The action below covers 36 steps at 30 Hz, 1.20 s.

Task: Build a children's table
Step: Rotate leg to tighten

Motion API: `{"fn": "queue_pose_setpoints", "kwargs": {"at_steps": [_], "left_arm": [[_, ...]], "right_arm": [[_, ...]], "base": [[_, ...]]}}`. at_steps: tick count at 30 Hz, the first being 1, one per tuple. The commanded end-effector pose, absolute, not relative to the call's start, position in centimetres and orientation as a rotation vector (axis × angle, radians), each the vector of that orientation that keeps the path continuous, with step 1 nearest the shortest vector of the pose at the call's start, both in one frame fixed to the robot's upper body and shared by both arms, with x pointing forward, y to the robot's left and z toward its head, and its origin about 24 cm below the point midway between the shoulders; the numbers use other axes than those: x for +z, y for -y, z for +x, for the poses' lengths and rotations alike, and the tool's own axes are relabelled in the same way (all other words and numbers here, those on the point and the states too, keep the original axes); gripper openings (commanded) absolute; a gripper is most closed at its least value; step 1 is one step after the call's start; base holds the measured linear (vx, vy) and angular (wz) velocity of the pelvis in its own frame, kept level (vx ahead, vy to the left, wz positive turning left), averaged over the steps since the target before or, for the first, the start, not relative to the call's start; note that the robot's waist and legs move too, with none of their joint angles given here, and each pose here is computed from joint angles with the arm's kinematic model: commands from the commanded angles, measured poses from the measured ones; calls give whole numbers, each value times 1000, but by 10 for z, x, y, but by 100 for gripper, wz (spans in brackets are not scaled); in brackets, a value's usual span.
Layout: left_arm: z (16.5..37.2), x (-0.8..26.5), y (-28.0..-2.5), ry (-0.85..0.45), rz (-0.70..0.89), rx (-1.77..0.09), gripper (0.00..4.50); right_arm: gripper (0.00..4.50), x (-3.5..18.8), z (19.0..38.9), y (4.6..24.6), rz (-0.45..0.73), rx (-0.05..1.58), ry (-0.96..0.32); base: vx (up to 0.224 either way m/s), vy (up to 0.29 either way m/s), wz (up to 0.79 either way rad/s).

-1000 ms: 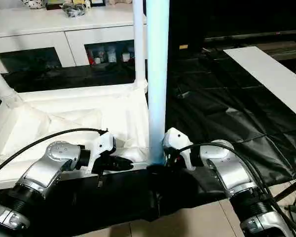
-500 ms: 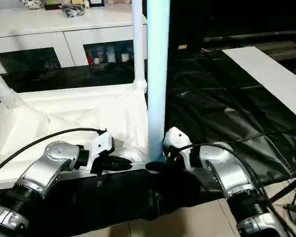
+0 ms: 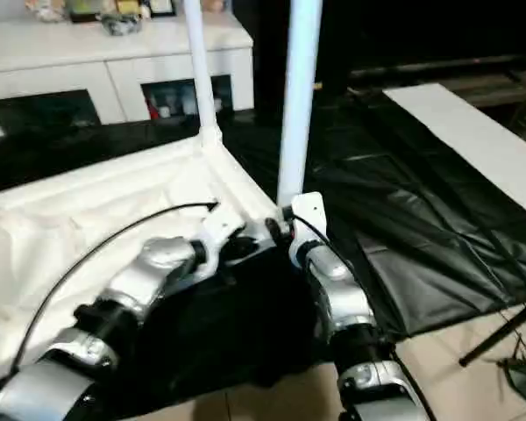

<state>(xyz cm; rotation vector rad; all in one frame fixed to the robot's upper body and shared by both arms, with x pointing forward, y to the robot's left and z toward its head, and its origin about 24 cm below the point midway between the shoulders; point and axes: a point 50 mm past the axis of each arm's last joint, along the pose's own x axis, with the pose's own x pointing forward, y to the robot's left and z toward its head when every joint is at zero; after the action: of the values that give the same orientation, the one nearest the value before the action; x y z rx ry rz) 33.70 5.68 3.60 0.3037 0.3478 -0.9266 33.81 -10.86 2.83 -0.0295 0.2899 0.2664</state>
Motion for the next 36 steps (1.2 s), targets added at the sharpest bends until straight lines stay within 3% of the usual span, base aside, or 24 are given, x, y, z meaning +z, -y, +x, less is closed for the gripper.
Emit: {"fn": "queue_pose_setpoints", "kwargs": {"at_steps": [1,3,5,7,12,13,15,17,19,22,31,36], "left_arm": [[340,27,-65,-363,276,-790,0],[338,27,-65,-361,278,-828,0],[332,25,-67,-361,287,-920,0],[328,22,-71,-377,298,-959,0],[318,17,-84,-415,319,-1081,0],[314,17,-88,-426,324,-1131,0],[312,17,-89,-427,325,-1150,0],[306,20,-95,-437,313,-1243,0],[297,24,-103,-451,305,-1346,0],[292,28,-109,-466,306,-1412,0],[286,32,-114,-474,291,-1448,0],[284,33,-115,-480,283,-1451,0]], "right_arm": [[267,21,329,73,24,389,-316],[267,26,329,73,23,429,-276],[323,34,329,80,14,498,-228],[339,36,330,87,1,527,-219],[383,45,322,108,-34,784,-239],[386,48,316,118,-94,895,-249],[396,49,314,122,-114,930,-254],[423,53,305,138,-193,1047,-278],[423,57,297,152,-236,1150,-315],[423,59,293,158,-253,1202,-331],[423,58,290,154,-271,1264,-350],[370,56,289,156,-300,1279,-374]], "base": [[0,0,0],[0,0,0],[0,0,0],[0,0,0],[0,0,0],[0,0,0],[0,0,0],[0,0,0],[0,0,0],[0,0,0],[0,0,0],[0,0,0]]}}
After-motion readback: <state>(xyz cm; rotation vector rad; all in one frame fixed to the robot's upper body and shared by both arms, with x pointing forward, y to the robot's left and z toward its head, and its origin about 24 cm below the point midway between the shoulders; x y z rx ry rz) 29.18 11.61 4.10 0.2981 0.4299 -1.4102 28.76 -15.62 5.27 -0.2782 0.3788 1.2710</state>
